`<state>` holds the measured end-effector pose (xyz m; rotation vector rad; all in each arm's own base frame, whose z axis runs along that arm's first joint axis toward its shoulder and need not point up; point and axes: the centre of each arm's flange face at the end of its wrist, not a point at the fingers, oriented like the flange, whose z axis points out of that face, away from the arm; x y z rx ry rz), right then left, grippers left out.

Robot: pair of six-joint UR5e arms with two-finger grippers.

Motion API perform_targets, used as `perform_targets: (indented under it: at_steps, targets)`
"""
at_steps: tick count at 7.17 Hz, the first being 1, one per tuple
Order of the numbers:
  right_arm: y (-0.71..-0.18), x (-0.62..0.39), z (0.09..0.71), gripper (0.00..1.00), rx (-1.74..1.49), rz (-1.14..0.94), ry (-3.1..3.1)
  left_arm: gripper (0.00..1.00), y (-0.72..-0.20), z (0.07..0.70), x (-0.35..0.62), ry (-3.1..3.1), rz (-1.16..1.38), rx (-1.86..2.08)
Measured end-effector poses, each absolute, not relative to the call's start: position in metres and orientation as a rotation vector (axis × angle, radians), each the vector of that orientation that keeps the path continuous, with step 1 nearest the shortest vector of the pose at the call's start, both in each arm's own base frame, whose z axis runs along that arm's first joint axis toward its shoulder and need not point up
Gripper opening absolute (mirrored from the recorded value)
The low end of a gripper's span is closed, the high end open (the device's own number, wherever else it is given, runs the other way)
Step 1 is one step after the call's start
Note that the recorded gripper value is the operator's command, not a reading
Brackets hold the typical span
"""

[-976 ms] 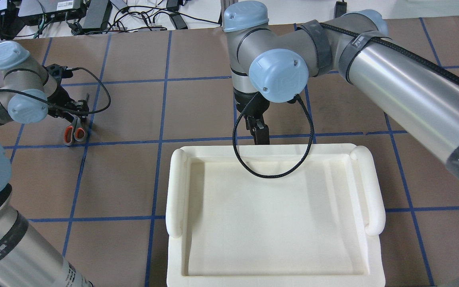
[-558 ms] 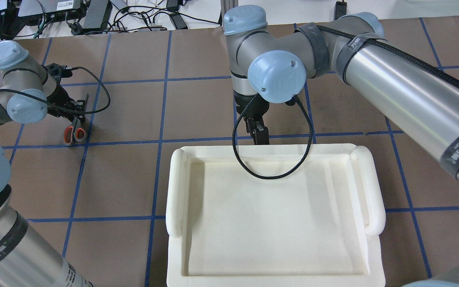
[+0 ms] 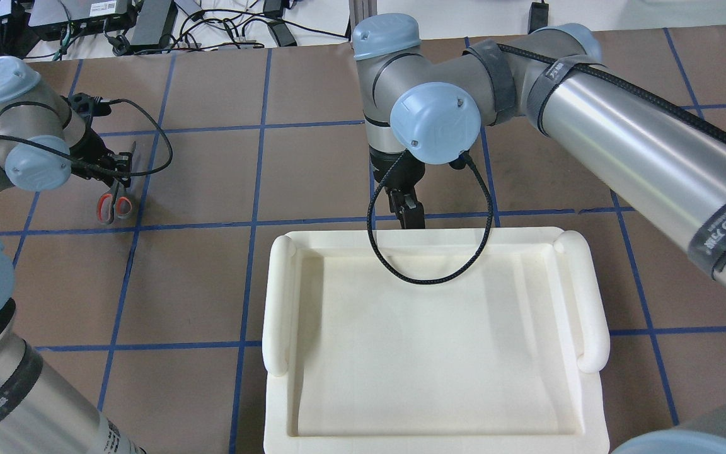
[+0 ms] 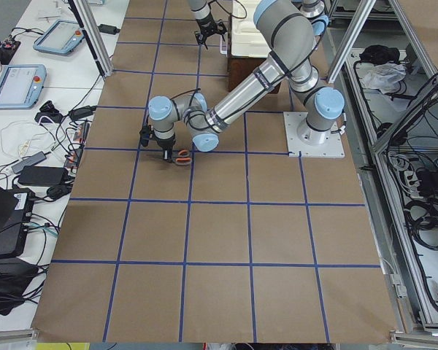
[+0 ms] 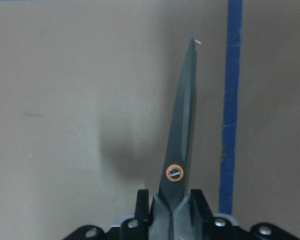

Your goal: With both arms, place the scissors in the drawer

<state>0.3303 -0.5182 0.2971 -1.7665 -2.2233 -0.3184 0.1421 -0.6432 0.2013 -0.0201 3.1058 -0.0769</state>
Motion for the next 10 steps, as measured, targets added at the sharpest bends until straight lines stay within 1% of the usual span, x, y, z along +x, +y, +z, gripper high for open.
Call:
perform_targets:
  at_steps: [2, 4, 6, 7, 8, 10]
  targets:
    - [-0.518, 0.33, 0.294, 1.0, -1.764, -0.322, -2.221, 0.1, -0.632, 0.254, 0.131, 3.102, -0.081, -0.015]
    - [-0.516, 0.33, 0.289, 1.0, -1.758, -0.328, -2.215, 0.1, -0.612, 0.336, 0.107, 3.108, -0.066, -0.007]
    - [-0.515, 0.329, 0.281, 1.0, -1.744, -0.336, -2.212, 0.09, -0.589, 0.422, 0.057, 3.118, -0.029, 0.042]
    - [-0.514, 0.329, 0.279, 1.0, -1.74, -0.339, -2.212, 0.09, -0.574, 0.455, 0.033, 3.118, -0.036, 0.061]
    - [-0.513, 0.329, 0.277, 1.0, -1.736, -0.342, -2.211, 0.09, -0.56, 0.477, 0.01, 3.115, -0.057, 0.058]
    - [-0.514, 0.329, 0.275, 1.0, -1.723, -0.34, -2.232, 0.09, -0.539, 0.5, -0.057, 3.116, -0.095, 0.008]
